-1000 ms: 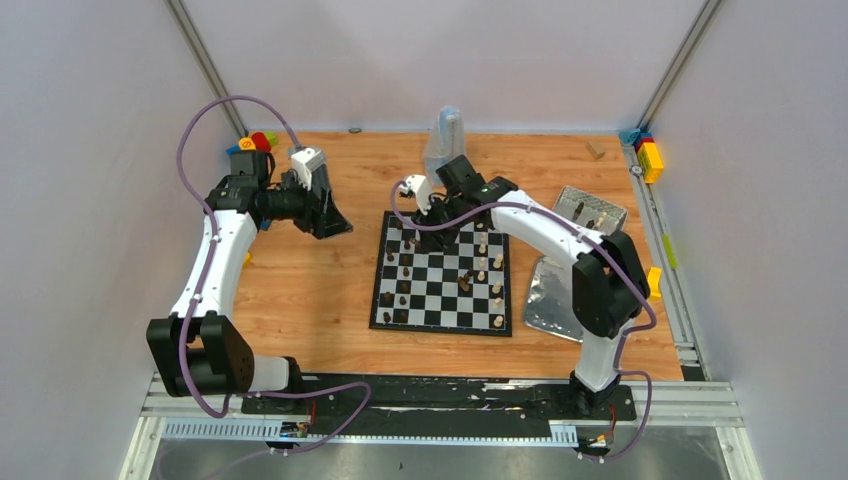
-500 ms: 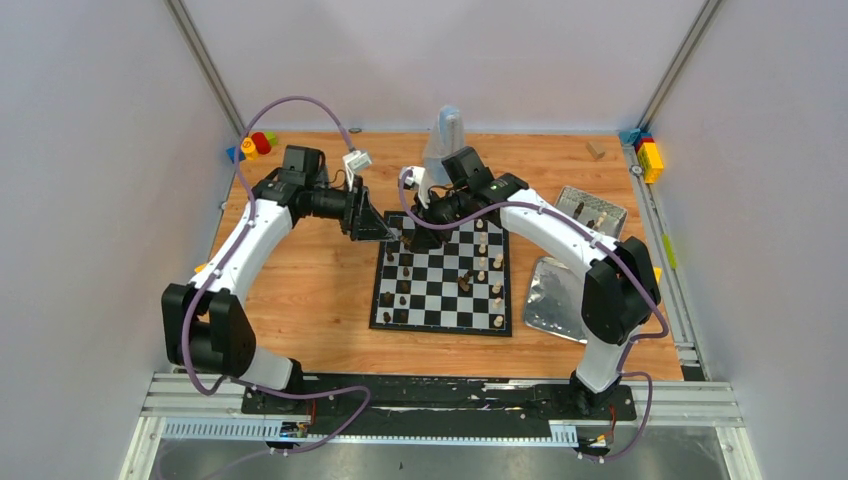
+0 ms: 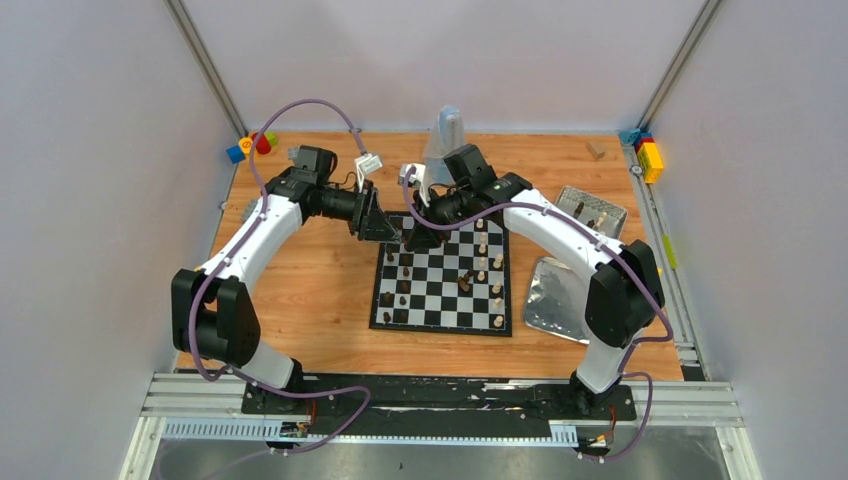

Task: Set up the chess pieces on the board
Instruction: Pick up the chess piece from the chessboard, then place the chess piece on the chessboard.

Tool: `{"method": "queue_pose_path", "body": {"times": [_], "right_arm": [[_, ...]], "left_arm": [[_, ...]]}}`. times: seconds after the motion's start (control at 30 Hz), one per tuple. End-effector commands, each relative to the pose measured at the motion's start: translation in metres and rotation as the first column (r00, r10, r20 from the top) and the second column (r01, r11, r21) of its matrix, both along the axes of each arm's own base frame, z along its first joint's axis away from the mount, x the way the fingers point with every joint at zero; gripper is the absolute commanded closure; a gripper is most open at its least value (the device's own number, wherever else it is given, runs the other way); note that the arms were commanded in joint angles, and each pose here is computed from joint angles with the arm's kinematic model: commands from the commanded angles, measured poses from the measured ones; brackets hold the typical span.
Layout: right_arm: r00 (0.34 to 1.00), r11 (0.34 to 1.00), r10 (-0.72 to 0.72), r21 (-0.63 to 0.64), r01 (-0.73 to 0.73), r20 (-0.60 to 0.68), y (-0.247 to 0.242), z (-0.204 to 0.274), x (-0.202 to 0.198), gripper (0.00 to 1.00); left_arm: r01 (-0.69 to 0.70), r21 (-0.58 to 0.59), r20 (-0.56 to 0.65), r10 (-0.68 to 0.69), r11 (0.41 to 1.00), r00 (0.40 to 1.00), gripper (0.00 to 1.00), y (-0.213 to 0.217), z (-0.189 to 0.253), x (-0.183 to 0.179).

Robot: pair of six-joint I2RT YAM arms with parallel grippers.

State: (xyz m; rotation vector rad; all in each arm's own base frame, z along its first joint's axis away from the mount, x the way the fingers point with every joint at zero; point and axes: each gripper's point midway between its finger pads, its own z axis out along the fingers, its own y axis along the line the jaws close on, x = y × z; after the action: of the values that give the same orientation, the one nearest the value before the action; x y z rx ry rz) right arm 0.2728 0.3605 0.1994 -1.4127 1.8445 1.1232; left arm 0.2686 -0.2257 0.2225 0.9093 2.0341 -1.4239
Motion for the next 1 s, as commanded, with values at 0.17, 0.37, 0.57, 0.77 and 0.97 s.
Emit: {"method": "queue_pose_path", "body": {"times": [0.17,0.37,0.57,0.77,0.97], "right_arm": [[0.998,0.996,0.014,0.082,-0.019,0.06,0.002,0.034,-0.002,0.94],[0.998,0.997,0.011,0.08,-0.015,0.055,0.002,0.032,-0.001,0.94],[0.999,0.997,0.012,0.079,-0.016,0.051,0.002,0.031,-0.002,0.94],[0.999,0.997,0.014,0.08,-0.018,0.047,0.002,0.031,-0.003,0.93],[0.999,0.997,0.013,0.076,-0.016,0.044,0.001,0.029,-0.004,0.86]], "left_arm": [[0.039,-0.024,0.047,-0.038,0.999,0.998,0.5,-0.009,0.009,0.001],[0.046,-0.021,0.045,-0.045,0.999,0.998,0.57,-0.011,0.009,0.0],[0.054,-0.02,0.047,-0.053,0.998,0.998,0.64,-0.013,0.008,-0.001],[0.056,-0.011,0.041,-0.056,0.998,0.998,0.71,-0.015,0.004,0.0],[0.053,-0.001,0.04,-0.053,0.999,0.998,0.88,-0.015,0.0,0.002]]}}
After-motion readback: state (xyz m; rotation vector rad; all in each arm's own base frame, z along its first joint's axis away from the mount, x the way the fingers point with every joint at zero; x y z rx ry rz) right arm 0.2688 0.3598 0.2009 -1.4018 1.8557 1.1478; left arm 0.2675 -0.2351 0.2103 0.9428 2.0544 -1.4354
